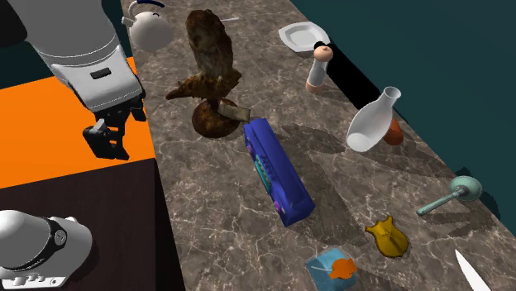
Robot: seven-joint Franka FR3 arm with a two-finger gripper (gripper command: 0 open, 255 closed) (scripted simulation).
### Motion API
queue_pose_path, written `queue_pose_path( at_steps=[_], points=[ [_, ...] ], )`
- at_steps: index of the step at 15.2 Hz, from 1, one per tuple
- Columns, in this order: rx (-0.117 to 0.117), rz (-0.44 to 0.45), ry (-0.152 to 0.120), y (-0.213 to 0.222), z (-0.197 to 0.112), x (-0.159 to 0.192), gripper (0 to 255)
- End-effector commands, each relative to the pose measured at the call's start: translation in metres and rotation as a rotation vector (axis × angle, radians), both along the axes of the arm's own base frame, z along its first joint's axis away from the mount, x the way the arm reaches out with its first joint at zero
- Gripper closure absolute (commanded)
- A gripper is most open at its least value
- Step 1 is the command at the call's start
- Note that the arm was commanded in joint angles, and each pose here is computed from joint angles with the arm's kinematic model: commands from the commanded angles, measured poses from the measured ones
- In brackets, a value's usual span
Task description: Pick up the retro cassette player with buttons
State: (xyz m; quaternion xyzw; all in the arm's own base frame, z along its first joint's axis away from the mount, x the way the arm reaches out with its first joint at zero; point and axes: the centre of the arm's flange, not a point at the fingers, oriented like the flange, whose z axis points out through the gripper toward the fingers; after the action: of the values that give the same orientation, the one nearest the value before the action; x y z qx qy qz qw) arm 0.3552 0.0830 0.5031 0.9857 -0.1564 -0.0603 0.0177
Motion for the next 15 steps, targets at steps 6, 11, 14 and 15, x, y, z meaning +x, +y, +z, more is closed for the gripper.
queue_pose_path(
  at_steps=[6, 11, 14, 15],
  points=[
    [-0.031, -0.253, -0.035, 0.019, -0.048, 0.073, 0],
    [-0.054, -0.43, -0.059, 0.021, -0.08, 0.128, 0],
    [-0.068, -0.536, -0.074, 0.017, -0.099, 0.16, 0],
    [-0.072, -0.571, -0.078, 0.015, -0.105, 0.171, 0]
  ],
)
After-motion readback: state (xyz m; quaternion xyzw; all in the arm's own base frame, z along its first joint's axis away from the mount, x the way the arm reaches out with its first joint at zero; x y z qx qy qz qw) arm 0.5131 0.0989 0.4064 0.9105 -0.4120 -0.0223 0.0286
